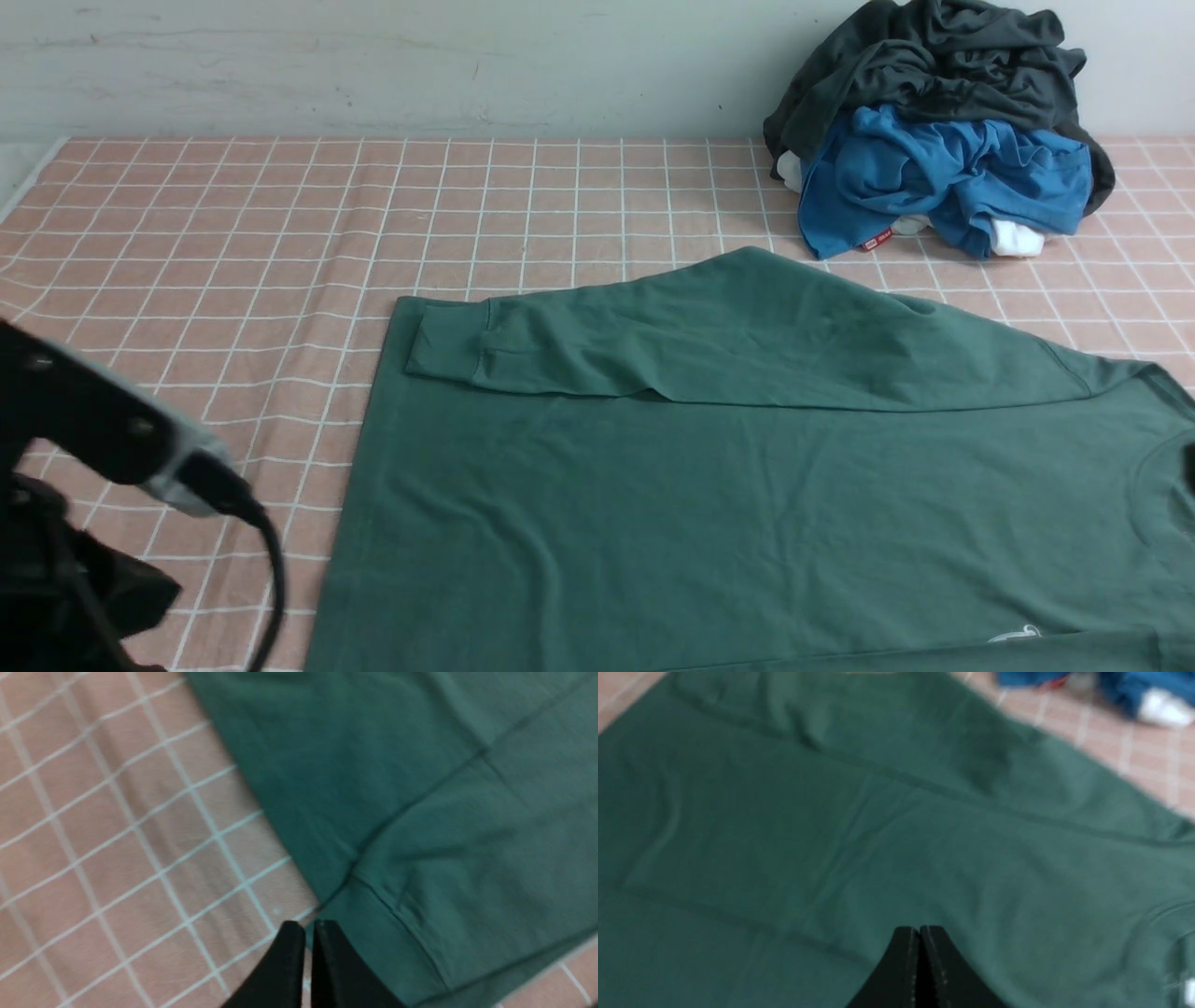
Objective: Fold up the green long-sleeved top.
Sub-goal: Use the left arm to clamp the cuff closest to it
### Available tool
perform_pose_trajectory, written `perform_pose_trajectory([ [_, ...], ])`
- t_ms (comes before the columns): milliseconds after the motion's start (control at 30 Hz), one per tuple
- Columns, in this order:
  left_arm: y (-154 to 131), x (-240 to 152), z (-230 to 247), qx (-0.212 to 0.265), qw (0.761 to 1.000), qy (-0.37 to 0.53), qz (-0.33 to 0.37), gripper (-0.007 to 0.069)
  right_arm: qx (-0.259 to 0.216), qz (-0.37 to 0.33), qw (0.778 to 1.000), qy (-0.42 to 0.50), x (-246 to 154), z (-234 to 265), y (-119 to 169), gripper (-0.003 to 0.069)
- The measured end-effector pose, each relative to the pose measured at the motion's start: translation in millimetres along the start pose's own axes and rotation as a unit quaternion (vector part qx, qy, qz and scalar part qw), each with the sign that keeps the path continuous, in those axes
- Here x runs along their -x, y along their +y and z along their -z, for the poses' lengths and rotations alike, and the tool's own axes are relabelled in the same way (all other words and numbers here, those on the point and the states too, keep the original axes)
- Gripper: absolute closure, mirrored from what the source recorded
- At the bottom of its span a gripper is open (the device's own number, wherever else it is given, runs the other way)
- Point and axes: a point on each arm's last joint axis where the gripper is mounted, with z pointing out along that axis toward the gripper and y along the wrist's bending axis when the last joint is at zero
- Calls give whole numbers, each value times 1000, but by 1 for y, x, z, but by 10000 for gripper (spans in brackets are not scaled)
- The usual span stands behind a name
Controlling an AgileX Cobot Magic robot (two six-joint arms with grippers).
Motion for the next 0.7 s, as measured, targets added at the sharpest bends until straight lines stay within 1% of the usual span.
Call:
perform_pose_trajectory([
  [33, -1, 1, -2, -3, 1000, 4, -5, 599, 7, 3, 1000, 11, 0, -3, 1, 673],
  [67, -10, 6, -16, -28, 998, 40, -38, 571, 41, 17, 997, 71, -2, -12, 7, 673],
  [133, -17, 12, -34, -45, 993, 80, -69, 528, 65, 31, 988, 134, -7, -21, 11, 673],
  [167, -20, 14, -44, -52, 990, 101, -80, 492, 72, 38, 984, 160, -10, -26, 12, 673],
  [200, -21, 15, -48, -55, 989, 109, -83, 487, 73, 39, 982, 167, -11, -27, 12, 673],
  [233, -24, 18, -64, -63, 984, 137, -93, 433, 74, 46, 979, 186, -13, -32, 12, 673],
  [267, -25, 20, -74, -67, 982, 151, -95, 398, 73, 49, 978, 191, -14, -33, 12, 673],
  [367, -23, 24, -103, -70, 977, 178, -95, 307, 71, 49, 977, 195, -14, -34, 11, 673],
  [433, -22, 26, -121, -66, 975, 188, -97, 261, 70, 48, 978, 193, -14, -34, 11, 673],
  [567, -19, 27, -156, -64, 970, 211, -99, 228, 61, 49, 980, 183, -12, -35, 10, 673],
  [700, -20, 23, -174, -74, 965, 236, -91, 241, 51, 48, 981, 178, -11, -35, 8, 673],
])
